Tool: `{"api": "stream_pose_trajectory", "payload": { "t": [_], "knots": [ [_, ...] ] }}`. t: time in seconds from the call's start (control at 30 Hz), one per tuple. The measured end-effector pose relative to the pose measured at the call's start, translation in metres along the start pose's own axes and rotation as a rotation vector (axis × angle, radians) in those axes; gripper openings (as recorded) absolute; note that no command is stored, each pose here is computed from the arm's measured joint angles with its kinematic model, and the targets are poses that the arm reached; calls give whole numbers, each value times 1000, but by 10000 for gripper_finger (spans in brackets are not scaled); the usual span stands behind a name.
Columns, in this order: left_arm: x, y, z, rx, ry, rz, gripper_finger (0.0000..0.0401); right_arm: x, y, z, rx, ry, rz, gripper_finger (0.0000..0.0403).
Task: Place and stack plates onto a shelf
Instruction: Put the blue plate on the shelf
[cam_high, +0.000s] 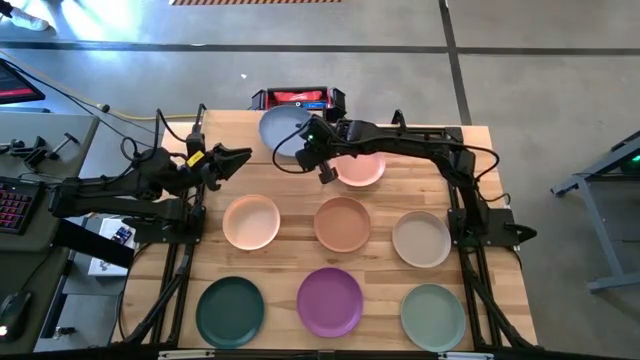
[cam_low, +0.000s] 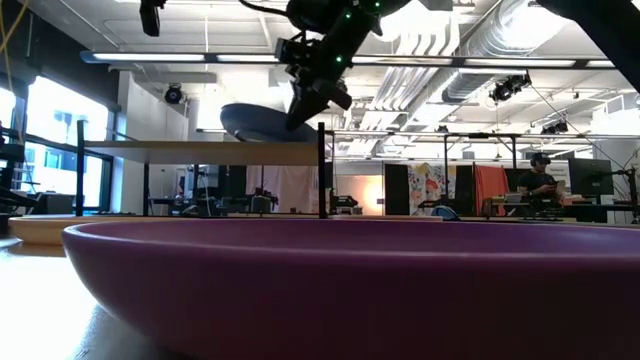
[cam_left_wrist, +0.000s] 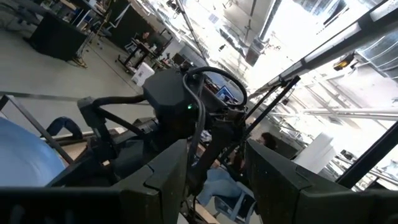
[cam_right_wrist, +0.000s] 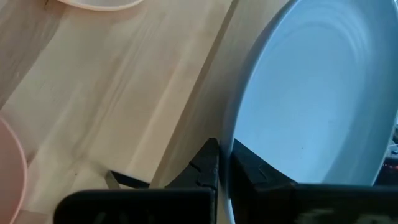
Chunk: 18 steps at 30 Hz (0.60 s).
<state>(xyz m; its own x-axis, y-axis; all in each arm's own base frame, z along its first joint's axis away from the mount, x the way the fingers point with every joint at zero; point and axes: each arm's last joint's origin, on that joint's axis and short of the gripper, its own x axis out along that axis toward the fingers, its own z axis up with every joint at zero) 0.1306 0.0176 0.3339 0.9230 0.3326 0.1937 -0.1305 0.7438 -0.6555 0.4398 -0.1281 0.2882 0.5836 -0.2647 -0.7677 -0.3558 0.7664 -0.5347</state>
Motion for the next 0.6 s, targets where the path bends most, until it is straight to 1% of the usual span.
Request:
{"api": "stream_pose_trajectory", "payload": {
  "t": [0.33,0.6],
  "knots": [
    [0,0,0,0,0,0,151,0,0,-1,0,3,2,3],
    [0,0,0,-1,0,0,151,0,0,-1,-11,4,1,37]
  ]
}}
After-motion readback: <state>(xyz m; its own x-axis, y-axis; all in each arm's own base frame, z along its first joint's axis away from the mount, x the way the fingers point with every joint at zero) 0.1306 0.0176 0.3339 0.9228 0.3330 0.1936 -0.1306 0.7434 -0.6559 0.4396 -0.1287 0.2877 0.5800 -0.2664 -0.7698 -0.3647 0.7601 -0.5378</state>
